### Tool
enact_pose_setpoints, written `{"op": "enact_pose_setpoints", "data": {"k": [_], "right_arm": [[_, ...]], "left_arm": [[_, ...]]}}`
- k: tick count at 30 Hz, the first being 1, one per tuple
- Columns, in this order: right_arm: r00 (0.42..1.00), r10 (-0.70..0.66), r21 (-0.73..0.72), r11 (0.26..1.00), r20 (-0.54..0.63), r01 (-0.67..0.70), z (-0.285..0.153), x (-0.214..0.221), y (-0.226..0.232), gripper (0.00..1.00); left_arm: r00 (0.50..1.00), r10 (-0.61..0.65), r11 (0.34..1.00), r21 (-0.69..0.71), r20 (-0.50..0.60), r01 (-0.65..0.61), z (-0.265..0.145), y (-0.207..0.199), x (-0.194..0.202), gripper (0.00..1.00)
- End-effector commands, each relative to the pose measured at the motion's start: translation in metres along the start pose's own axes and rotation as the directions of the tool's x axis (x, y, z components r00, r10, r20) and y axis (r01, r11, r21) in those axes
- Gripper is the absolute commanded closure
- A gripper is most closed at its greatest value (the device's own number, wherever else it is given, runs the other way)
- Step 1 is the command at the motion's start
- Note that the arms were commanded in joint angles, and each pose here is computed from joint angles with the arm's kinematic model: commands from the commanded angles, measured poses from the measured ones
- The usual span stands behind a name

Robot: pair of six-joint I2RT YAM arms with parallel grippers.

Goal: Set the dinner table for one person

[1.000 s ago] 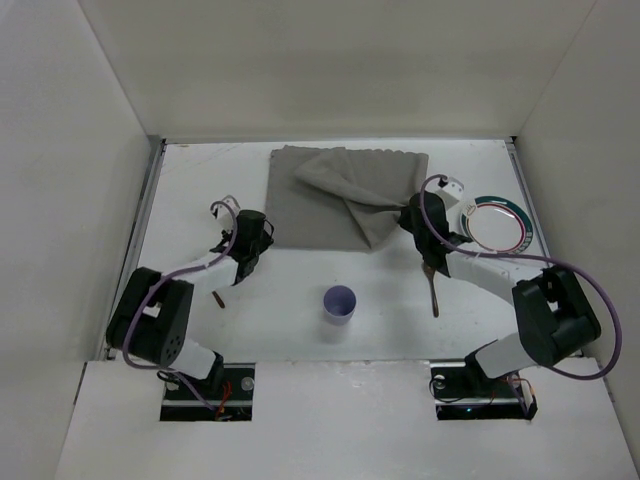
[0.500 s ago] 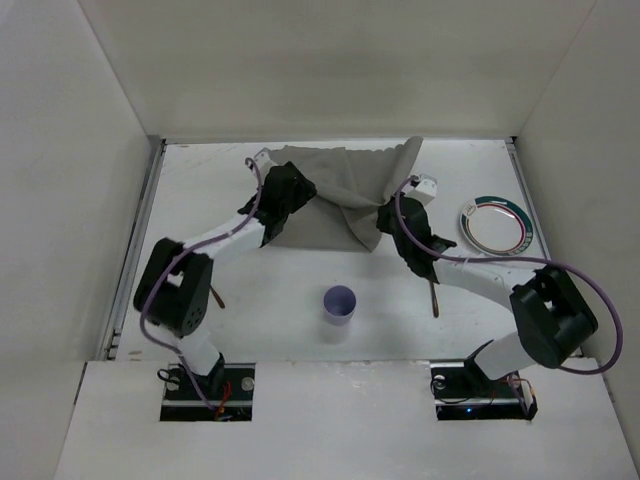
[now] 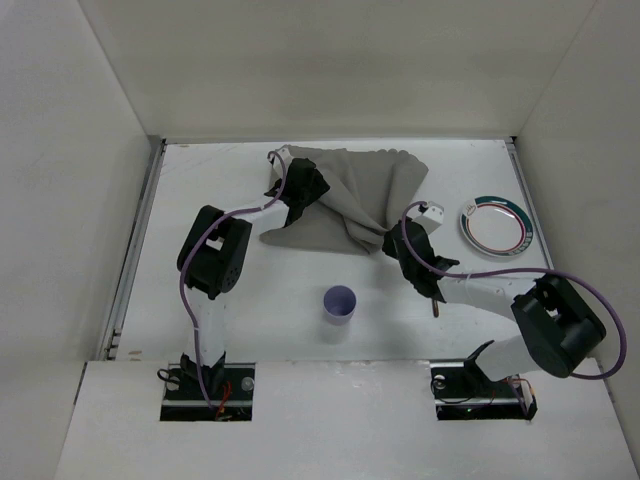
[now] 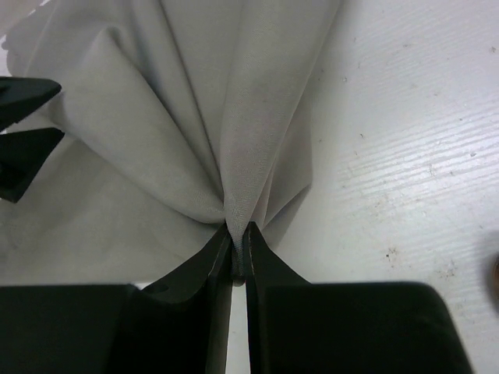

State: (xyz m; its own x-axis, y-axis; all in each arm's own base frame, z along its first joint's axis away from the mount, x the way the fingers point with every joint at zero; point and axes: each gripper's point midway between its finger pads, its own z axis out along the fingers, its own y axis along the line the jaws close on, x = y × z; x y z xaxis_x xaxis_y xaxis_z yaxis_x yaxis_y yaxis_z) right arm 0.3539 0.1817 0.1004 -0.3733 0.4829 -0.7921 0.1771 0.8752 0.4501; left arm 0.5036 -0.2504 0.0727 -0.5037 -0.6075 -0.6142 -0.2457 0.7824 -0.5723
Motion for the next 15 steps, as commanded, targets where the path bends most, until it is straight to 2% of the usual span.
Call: {"op": "enact_pose_setpoints", "data": {"k": [1,4,6,7,9,10,12,15], "right_arm": [[0.998,0.057,0.020,0.998,0.035,-0.058,-0.007,-0.009,-0.008,0.85],[0.997,0.069,0.038,0.997,0.041,-0.070,-0.006,-0.014,-0.017,0.84],[0.996,0.078,0.039,0.996,0.047,-0.080,-0.008,-0.017,-0.020,0.79],[0.995,0.081,0.040,0.996,0.052,-0.084,-0.009,-0.018,-0.021,0.71],[0.995,0.082,0.032,0.996,0.054,-0.084,-0.010,-0.018,-0.020,0.49],[0.995,0.079,0.030,0.996,0.055,-0.081,-0.011,-0.019,-0.021,0.41],[0.994,0.086,0.026,0.996,0.064,-0.088,-0.013,-0.022,-0.022,0.31],[0.992,0.097,0.017,0.995,0.077,-0.099,-0.019,-0.026,-0.025,0.24]], "left_arm": [[0.997,-0.015,0.996,0.083,0.077,0.009,-0.002,-0.034,-0.025,0.45],[0.996,-0.025,0.996,0.092,0.091,0.016,0.005,-0.035,-0.024,0.45],[0.997,-0.022,0.995,0.094,0.079,0.014,0.012,-0.037,-0.020,0.54],[0.997,-0.020,0.995,0.102,0.076,0.012,0.015,-0.040,-0.020,0.60],[0.997,-0.021,0.990,0.138,0.080,0.010,0.014,-0.053,-0.022,0.78],[0.996,-0.023,0.987,0.162,0.088,0.009,0.011,-0.063,-0.024,0.82],[0.994,-0.014,0.979,0.206,0.106,-0.008,0.008,-0.081,-0.027,0.88],[0.993,0.007,0.953,0.299,0.118,-0.043,-0.004,-0.126,-0.028,0.93]]}}
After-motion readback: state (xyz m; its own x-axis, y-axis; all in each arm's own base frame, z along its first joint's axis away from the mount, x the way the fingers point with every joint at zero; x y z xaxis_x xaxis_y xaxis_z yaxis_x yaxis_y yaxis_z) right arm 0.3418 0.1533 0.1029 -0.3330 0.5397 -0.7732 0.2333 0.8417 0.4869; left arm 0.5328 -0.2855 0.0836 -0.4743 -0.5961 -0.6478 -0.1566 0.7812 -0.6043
